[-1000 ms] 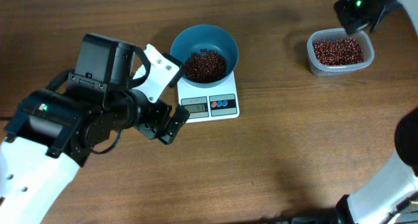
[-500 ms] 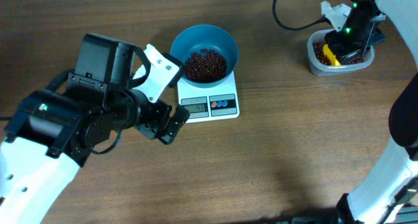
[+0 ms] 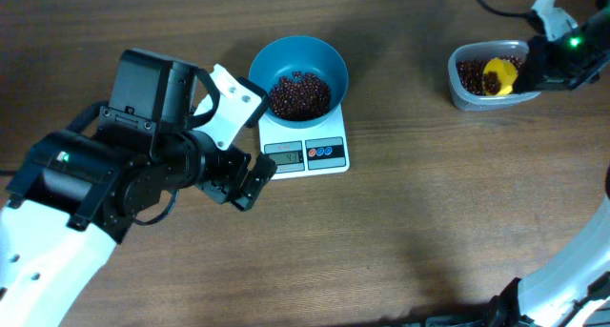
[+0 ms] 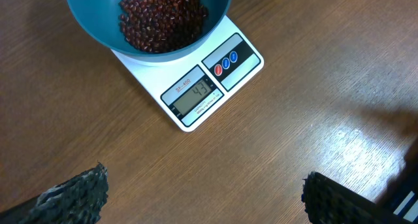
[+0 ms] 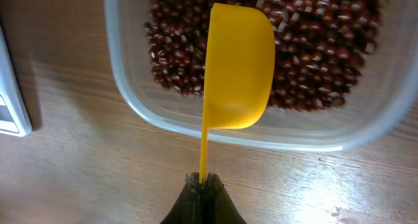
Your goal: Scoop item into bowl and weigh 50g on scale
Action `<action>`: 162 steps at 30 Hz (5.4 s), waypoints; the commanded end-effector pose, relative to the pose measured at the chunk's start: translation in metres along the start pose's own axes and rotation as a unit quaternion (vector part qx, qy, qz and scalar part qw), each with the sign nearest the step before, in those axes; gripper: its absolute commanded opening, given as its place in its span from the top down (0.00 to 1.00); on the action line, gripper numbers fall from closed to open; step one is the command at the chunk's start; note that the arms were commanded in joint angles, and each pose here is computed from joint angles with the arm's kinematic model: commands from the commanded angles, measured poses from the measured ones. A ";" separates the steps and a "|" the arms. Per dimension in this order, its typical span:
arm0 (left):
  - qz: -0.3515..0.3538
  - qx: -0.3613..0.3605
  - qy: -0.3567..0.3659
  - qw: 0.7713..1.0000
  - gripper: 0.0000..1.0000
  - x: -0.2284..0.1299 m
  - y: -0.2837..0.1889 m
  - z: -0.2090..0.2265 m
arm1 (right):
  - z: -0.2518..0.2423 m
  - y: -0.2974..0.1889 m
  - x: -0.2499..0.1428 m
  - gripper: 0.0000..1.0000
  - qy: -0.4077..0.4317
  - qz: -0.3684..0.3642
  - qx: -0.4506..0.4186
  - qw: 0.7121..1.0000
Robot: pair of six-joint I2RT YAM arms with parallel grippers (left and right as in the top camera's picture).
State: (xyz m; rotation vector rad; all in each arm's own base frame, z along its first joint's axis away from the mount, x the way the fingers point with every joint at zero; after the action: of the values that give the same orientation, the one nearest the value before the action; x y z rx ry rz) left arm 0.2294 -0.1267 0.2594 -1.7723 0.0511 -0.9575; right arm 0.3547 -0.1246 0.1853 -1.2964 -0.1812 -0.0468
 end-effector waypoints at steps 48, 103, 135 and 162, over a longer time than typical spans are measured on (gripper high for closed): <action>-0.008 -0.004 0.009 1.000 0.01 0.005 -0.003 -0.001 | 0.265 0.000 0.065 0.96 -0.344 -0.061 0.090 0.933; -0.008 -0.004 0.009 1.000 0.01 0.005 -0.003 -0.001 | 0.304 -0.020 0.047 0.96 -0.408 -0.094 -0.015 0.908; -0.008 -0.004 0.009 1.000 0.01 0.005 -0.003 -0.001 | 0.318 -0.033 0.049 0.96 -0.424 -0.119 -0.042 0.897; -0.007 -0.004 0.008 1.000 0.01 0.004 -0.003 -0.001 | 0.265 -0.038 0.076 0.96 -0.283 -0.146 0.218 0.922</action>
State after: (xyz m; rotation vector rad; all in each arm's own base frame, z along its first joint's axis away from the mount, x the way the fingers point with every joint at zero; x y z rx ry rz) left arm 0.2294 -0.1266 0.2594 -1.7723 0.0514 -0.9572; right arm 0.3896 0.1319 0.2971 -0.8265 -0.8326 0.1421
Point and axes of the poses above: each gripper's point midway between its finger pads, its own y axis out along the fingers, its own z axis along the line the jaws close on, x = y × z, the point moved 8 cm from there along -y, back along the fingers, and after that the axes turned 5 degrees about -y, right-handed, at the moved point
